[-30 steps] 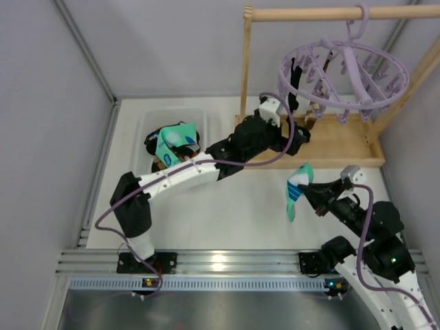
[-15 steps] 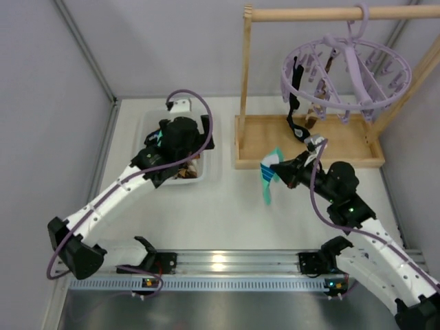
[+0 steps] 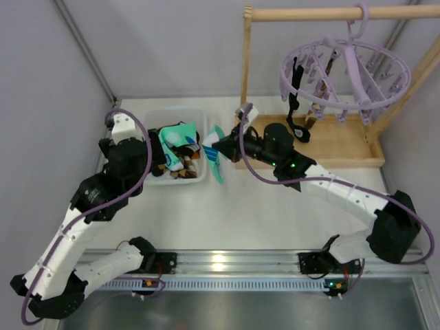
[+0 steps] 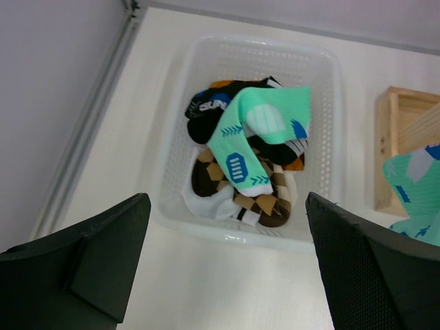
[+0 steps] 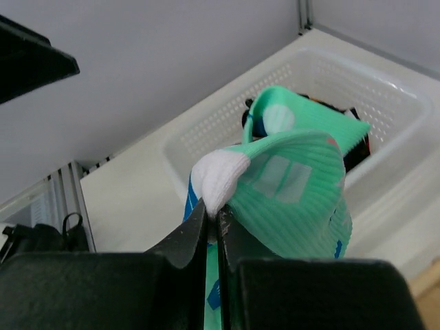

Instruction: Remove the socks clipped to the hanger

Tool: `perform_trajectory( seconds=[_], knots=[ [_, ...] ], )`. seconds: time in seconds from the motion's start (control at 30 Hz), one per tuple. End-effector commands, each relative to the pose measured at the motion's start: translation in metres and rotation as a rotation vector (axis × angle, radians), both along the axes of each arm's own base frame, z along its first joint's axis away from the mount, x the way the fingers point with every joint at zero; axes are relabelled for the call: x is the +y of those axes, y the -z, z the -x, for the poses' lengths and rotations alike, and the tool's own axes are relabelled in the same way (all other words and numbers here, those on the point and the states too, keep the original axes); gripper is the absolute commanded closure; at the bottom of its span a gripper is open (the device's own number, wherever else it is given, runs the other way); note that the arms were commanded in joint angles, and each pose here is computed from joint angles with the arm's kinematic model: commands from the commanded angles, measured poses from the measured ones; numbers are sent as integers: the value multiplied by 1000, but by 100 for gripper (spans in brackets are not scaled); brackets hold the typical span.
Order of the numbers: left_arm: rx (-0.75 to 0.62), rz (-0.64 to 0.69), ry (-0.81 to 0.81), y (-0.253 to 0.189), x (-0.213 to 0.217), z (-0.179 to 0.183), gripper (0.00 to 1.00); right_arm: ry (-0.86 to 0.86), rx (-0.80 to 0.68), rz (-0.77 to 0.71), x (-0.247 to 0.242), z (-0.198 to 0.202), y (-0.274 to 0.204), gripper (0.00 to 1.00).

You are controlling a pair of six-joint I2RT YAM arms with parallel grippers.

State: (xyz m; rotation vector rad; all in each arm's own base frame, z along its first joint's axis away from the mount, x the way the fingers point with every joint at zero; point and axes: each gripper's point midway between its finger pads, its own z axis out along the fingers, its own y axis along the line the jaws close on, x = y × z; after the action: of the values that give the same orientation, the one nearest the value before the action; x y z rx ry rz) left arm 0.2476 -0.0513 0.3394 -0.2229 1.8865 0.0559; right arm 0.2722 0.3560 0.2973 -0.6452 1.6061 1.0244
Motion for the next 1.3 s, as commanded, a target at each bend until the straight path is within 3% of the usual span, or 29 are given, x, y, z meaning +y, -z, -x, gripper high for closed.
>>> perform_trajectory(
  seconds=[0.0, 0.07, 0.1, 0.23, 0.57, 0.67, 0.77, 0.9, 1.03, 1.17, 1.27],
  knots=[
    [-42, -88, -132, -9, 40, 16, 2, -63, -130, -62, 52, -9, -43, 100],
    [-68, -73, -173, -12, 49, 22, 2, -100, -167, -82, 79, -9, -64, 100],
    [-88, -64, -199, -14, 56, 27, 2, -114, -135, -45, 96, -16, -43, 100],
    [-118, -53, -253, -15, 69, 35, 2, -111, -119, -51, 141, -40, -37, 100],
    [-65, -41, -194, 7, 53, 28, 2, -53, 76, 213, 218, -90, 142, 100],
    [-46, -48, -191, 16, 50, 26, 2, -36, 85, 258, 223, -100, 163, 100],
    [-42, -46, -191, 20, 51, 26, 2, -37, 74, 247, 224, -101, 155, 100],
    [-43, -36, -184, 20, 49, 27, 2, -51, 41, 198, 222, -95, 120, 85],
    [-40, -16, -150, 20, 44, 27, 2, -85, 10, 146, 213, -76, 81, 53],
    [-41, 21, -100, 18, 36, 29, 2, -118, -24, 60, 197, -56, 17, 38],
    [-42, 53, -38, 16, 25, 29, 2, -107, -51, 36, 176, -45, -12, 33]
  ],
)
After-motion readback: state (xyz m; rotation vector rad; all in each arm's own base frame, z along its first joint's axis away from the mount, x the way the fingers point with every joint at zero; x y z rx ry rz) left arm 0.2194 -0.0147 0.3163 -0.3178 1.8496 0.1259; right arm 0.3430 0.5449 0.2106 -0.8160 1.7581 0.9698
